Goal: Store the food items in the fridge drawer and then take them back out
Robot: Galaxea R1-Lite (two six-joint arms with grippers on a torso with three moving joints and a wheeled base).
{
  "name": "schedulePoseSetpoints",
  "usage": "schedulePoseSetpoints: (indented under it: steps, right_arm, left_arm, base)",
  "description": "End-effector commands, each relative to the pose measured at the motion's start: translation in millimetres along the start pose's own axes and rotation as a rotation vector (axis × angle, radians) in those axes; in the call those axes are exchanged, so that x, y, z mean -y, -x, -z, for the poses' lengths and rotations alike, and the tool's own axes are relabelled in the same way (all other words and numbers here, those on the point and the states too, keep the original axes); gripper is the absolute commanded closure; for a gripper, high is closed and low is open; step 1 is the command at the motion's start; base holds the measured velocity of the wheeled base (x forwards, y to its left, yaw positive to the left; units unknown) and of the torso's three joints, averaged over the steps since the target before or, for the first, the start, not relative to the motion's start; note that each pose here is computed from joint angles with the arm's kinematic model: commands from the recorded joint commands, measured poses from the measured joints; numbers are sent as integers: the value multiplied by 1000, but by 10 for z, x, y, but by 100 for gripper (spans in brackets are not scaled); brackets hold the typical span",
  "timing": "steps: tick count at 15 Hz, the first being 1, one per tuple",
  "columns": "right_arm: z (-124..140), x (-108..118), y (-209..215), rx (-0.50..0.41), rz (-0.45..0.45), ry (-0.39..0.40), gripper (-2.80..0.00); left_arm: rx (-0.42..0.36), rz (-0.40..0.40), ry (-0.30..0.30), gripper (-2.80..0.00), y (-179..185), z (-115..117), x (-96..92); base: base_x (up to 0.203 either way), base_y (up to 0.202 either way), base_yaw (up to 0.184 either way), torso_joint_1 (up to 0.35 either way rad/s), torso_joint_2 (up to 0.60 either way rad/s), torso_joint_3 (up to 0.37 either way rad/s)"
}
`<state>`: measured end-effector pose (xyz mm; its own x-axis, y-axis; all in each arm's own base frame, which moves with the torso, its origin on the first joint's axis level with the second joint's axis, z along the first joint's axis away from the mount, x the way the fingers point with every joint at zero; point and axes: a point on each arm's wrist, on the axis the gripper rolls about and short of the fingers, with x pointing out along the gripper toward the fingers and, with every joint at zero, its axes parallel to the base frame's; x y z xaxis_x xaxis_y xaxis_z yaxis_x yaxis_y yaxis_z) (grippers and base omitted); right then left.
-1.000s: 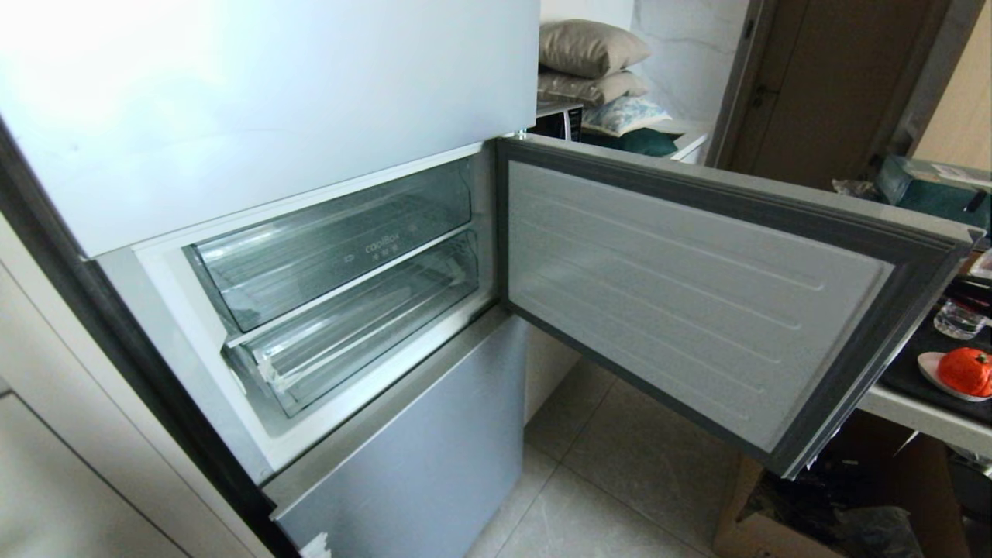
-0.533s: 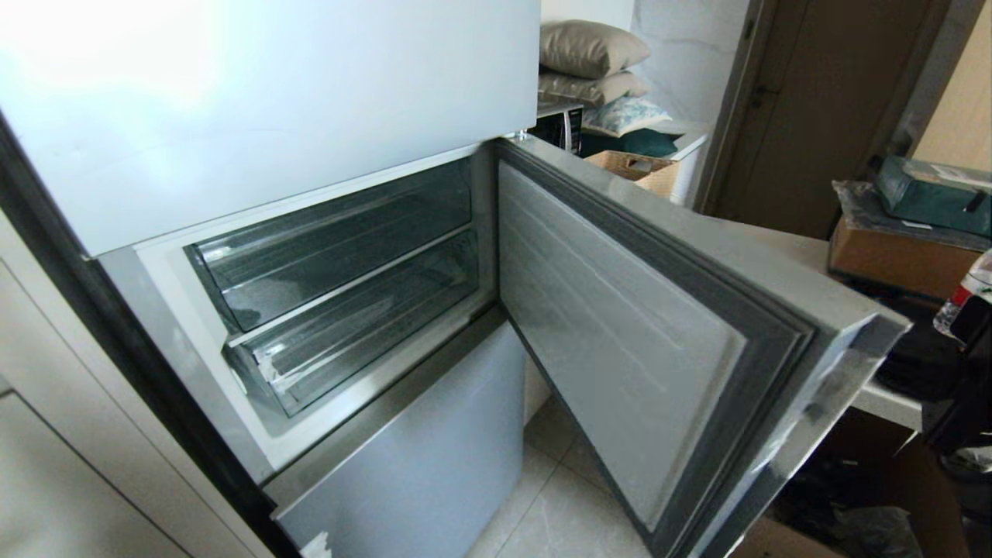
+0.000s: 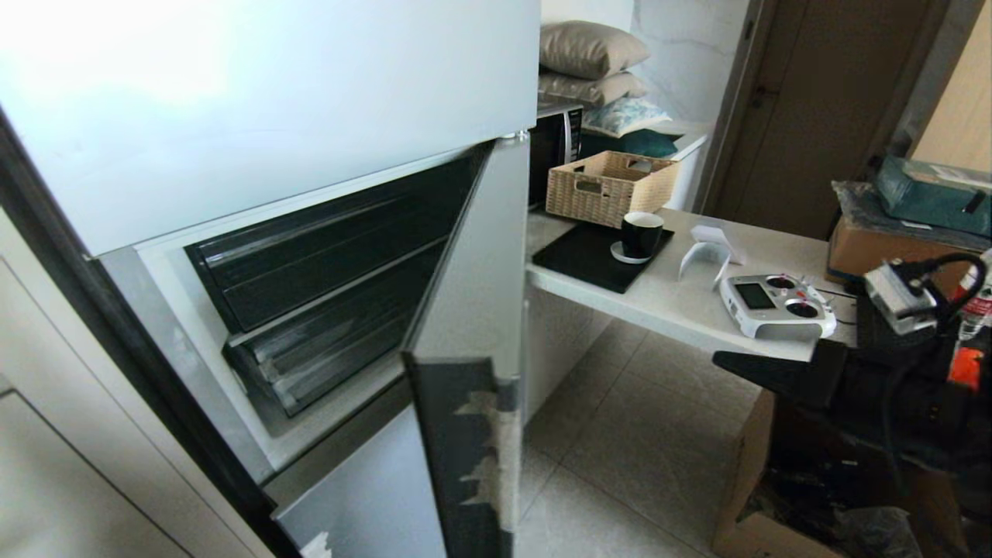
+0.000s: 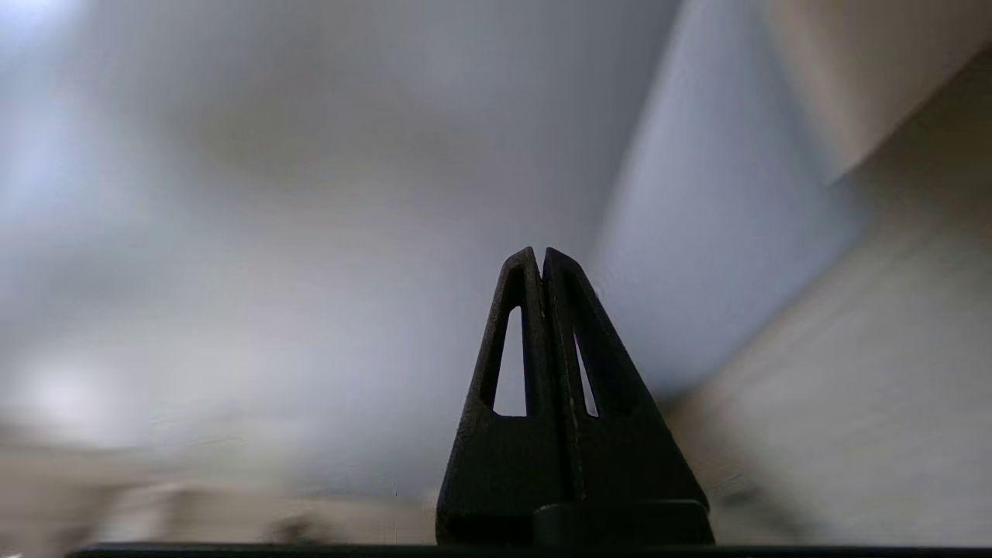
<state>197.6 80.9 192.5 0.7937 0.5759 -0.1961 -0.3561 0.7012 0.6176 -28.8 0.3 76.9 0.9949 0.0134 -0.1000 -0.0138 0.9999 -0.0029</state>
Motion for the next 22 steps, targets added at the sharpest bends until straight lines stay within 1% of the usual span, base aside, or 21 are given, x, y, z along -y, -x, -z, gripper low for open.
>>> schedulePoseSetpoints:
  steps: [1,3,5,7,9,11,13,14,15,17,19,20,22]
  right_arm:
    - [139,85,-413,-74,33,120,0]
    - [174,29,-762,-76,-12,184,0]
    - [202,-41,-1097,-56,-70,220,0]
    - [238,-64,-1494,-8,-127,243,0]
    - [251,-212,-1876,63,-217,267,0]
    - [306,-355,-2156,99,-286,280,0]
    - [402,-499,-2373,105,-359,287,0]
    - [455,-567,-2473,96,-410,292,0]
    - [521,-627,-2558,65,-481,296,0]
    - [567,-708,-2699,15,-613,288,0]
    - [503,-849,-2803,-5,-713,221,0]
    - [468,-899,-2816,-12,-734,193,0]
    - [350,-994,-2682,-6,-748,186,0]
  left_arm:
    - [-1,0,0,0,0,1,0]
    - [-1,0,0,0,0,1,0]
    - [-1,0,0,0,0,1,0]
    - [-2,0,0,0,-1,1,0]
    - [-1,0,0,0,0,1,0]
    - [-1,0,0,0,0,1,0]
    - [-1,0,0,0,0,1,0]
    - [-1,0,0,0,0,1,0]
    - [-1,0,0,0,0,1,0]
    - [-1,0,0,0,0,1,0]
    - [-1,0,0,0,0,1,0]
    - [-1,0,0,0,0,1,0]
    - [-1,0,0,0,0,1,0]
  base:
    - [0,0,0,0,0,0]
    - [0,0,0,0,0,0]
    - [0,0,0,0,0,0]
    - [0,0,0,0,0,0]
    - [0,0,0,0,0,0]
    - [0,0,0,0,0,0]
    - [0,0,0,0,0,0]
    - [0,0,0,0,0,0]
    - [0,0,0,0,0,0]
    - [0,0,0,0,0,0]
    - [0,0,0,0,0,0]
    - [0,0,0,0,0,0]
    - [0,0,0,0,0,0]
